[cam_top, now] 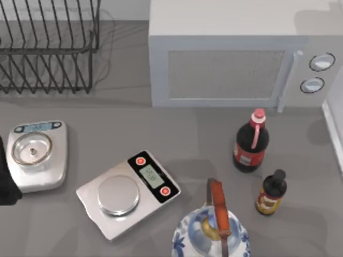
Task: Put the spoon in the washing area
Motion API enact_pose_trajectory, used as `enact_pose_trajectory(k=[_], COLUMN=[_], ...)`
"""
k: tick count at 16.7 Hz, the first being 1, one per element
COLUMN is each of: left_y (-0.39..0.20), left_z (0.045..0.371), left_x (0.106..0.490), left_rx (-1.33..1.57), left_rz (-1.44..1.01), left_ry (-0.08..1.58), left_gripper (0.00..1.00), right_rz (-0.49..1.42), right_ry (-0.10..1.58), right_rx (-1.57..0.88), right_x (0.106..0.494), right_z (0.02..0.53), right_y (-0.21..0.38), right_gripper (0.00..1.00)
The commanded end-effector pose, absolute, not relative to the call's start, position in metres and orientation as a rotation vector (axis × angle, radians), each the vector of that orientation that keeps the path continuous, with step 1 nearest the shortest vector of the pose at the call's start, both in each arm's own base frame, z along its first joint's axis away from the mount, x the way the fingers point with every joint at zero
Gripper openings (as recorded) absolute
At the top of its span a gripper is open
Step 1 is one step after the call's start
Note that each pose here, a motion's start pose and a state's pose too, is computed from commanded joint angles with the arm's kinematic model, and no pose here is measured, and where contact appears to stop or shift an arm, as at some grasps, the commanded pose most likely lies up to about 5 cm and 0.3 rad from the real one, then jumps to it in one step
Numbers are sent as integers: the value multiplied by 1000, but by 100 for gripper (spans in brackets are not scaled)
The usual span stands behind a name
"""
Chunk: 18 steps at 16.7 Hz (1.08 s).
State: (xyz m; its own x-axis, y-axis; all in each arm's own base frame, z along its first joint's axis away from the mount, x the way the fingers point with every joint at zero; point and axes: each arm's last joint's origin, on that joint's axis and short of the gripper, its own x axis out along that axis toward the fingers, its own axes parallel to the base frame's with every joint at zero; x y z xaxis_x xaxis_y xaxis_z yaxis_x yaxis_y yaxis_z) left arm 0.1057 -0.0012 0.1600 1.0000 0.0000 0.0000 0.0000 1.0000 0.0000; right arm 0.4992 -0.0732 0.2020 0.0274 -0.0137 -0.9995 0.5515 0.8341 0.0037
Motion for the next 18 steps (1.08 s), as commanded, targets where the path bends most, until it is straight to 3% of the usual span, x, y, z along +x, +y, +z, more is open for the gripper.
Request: enact_pose_trajectory(k=[18], left_y=[-1], left_z=[160], left_x=[106], left_rx=[0], left_rz=[0], left_ry=[0], left_gripper=[100], right_rz=[-460], right_ry=[1495], right_rx=[452], right_x=[502], right_z=[159], right_y=[-73], right_gripper=[0])
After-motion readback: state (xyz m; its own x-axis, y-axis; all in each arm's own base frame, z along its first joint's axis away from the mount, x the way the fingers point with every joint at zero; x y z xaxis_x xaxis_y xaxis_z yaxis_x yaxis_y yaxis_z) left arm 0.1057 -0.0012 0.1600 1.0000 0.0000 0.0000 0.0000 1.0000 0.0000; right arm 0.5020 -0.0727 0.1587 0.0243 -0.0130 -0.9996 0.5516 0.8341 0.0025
